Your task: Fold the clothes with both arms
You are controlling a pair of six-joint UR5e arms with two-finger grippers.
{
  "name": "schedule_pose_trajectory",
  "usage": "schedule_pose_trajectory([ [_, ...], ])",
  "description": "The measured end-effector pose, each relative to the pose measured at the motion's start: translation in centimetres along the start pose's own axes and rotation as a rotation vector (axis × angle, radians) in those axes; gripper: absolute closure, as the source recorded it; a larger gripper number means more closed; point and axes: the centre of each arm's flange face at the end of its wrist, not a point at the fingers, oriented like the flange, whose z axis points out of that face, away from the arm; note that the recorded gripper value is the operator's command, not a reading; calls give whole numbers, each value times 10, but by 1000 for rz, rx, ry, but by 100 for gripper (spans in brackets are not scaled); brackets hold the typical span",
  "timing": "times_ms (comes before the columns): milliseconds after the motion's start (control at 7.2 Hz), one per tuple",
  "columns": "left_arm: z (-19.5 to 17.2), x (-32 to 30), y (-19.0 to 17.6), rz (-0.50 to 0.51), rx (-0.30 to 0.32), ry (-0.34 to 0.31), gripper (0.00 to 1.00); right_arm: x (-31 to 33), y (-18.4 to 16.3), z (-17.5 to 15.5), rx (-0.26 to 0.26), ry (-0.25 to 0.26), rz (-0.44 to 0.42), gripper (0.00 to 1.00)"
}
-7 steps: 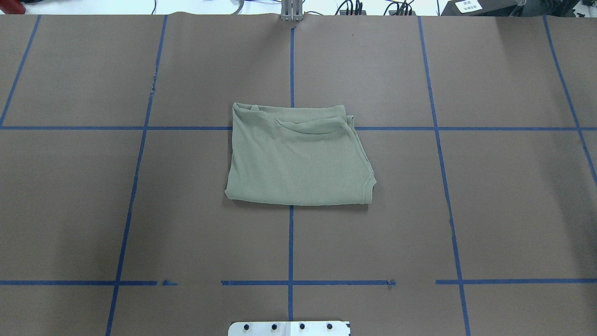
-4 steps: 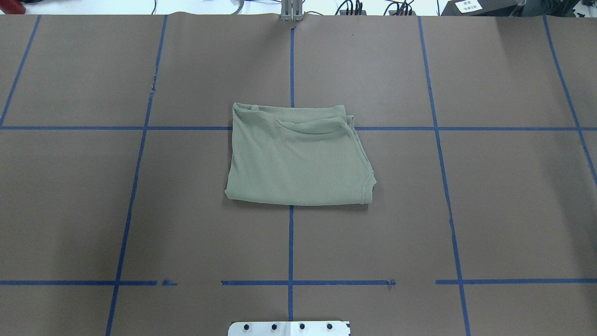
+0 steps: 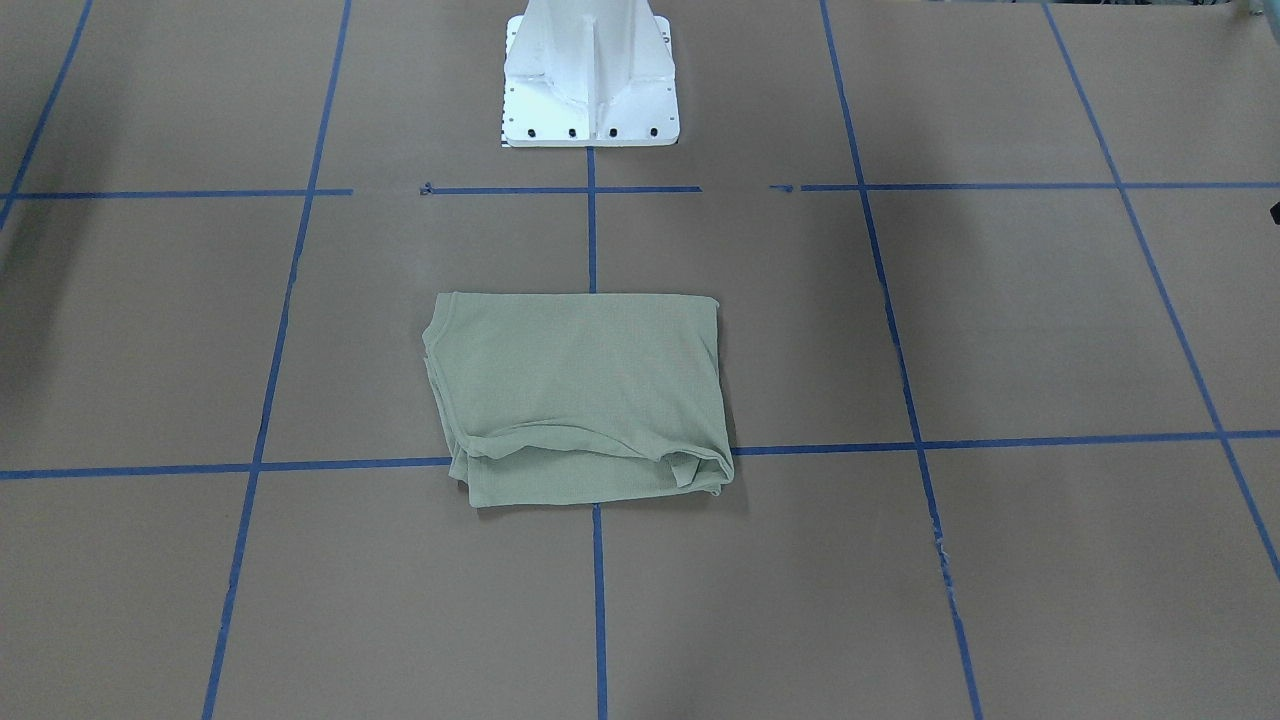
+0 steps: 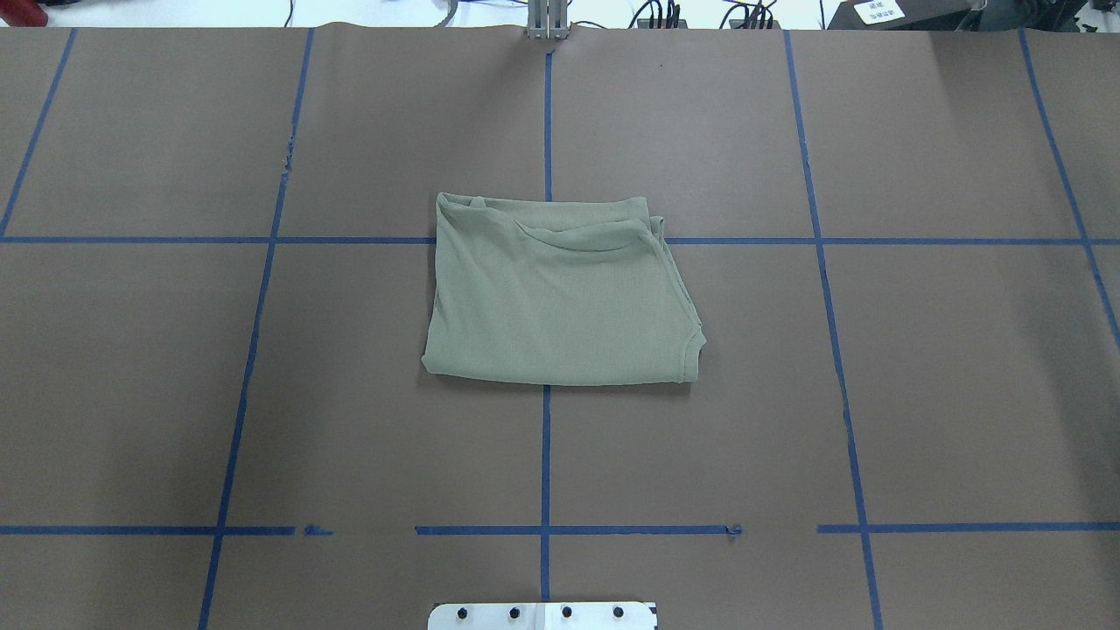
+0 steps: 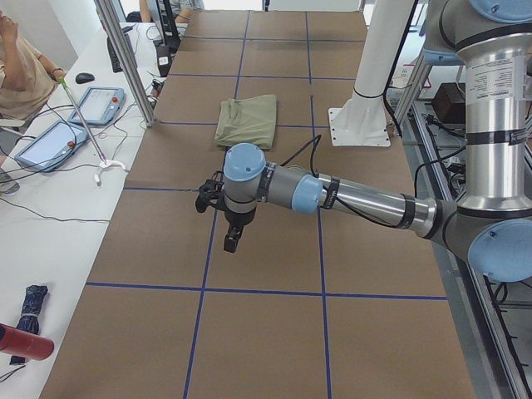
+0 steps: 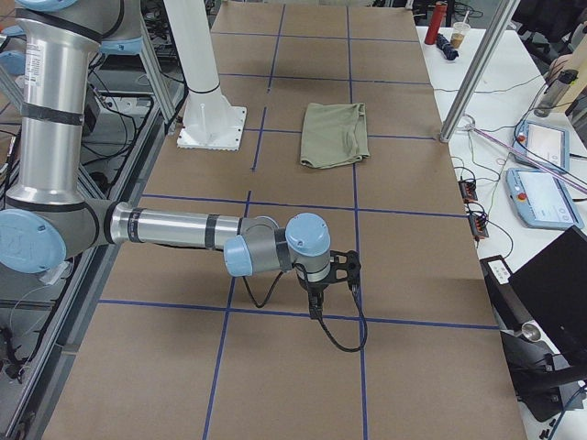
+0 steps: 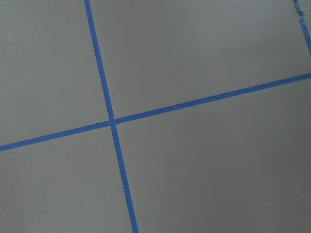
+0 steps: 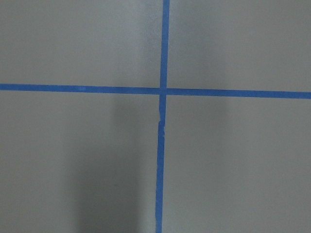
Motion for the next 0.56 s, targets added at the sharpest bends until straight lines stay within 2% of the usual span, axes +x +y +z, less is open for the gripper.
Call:
schedule_pose_trajectory([
  [278, -1, 0, 5, -2, -1, -9, 1, -6, 1, 6, -15, 5, -14, 0],
  [556, -1, 2, 4, 4, 4, 8, 1, -15, 4, 9, -47, -7, -12, 0],
])
